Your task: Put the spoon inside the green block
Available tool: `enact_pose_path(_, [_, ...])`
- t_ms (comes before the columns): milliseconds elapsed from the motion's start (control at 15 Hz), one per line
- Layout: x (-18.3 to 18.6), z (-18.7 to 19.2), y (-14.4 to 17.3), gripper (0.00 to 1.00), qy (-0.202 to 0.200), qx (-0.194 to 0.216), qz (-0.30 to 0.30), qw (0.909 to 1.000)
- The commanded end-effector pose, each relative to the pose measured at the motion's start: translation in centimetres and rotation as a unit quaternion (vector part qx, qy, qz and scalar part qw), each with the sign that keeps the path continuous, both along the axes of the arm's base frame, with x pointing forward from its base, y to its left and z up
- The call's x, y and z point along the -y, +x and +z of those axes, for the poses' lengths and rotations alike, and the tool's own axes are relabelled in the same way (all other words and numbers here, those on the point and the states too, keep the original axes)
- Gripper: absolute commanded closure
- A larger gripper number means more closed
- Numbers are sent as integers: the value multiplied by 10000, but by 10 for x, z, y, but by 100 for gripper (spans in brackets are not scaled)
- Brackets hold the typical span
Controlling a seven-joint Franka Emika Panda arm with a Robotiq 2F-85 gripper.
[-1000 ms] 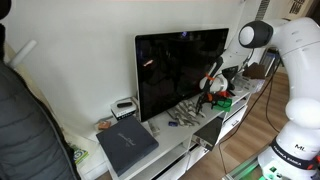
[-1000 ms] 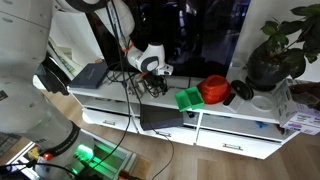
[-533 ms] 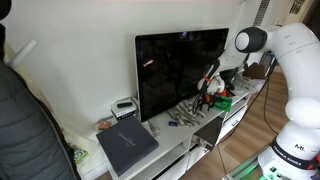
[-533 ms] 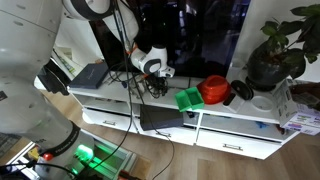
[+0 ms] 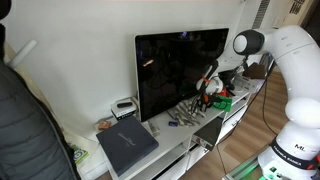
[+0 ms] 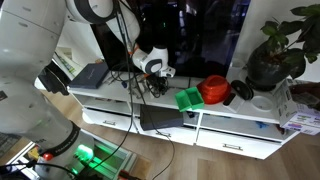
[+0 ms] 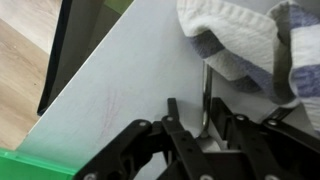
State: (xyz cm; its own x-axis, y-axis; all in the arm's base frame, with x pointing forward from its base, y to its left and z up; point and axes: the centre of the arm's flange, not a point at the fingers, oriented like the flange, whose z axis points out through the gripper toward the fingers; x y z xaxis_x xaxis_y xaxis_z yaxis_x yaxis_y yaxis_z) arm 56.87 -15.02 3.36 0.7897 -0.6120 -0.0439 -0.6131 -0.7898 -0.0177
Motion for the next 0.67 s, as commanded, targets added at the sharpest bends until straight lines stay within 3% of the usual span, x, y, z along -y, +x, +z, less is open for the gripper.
enact_pose_path(0, [-1, -6, 7, 77, 73, -30, -116, 9999])
enact_pose_path(133, [-2, -4, 7, 95, 61, -20, -102, 9999])
enact_pose_path(200, [-2, -2, 6, 98, 57, -8, -93, 9999])
enact_pose_path(600, [3, 19, 4, 98, -60, 211, -34, 9998])
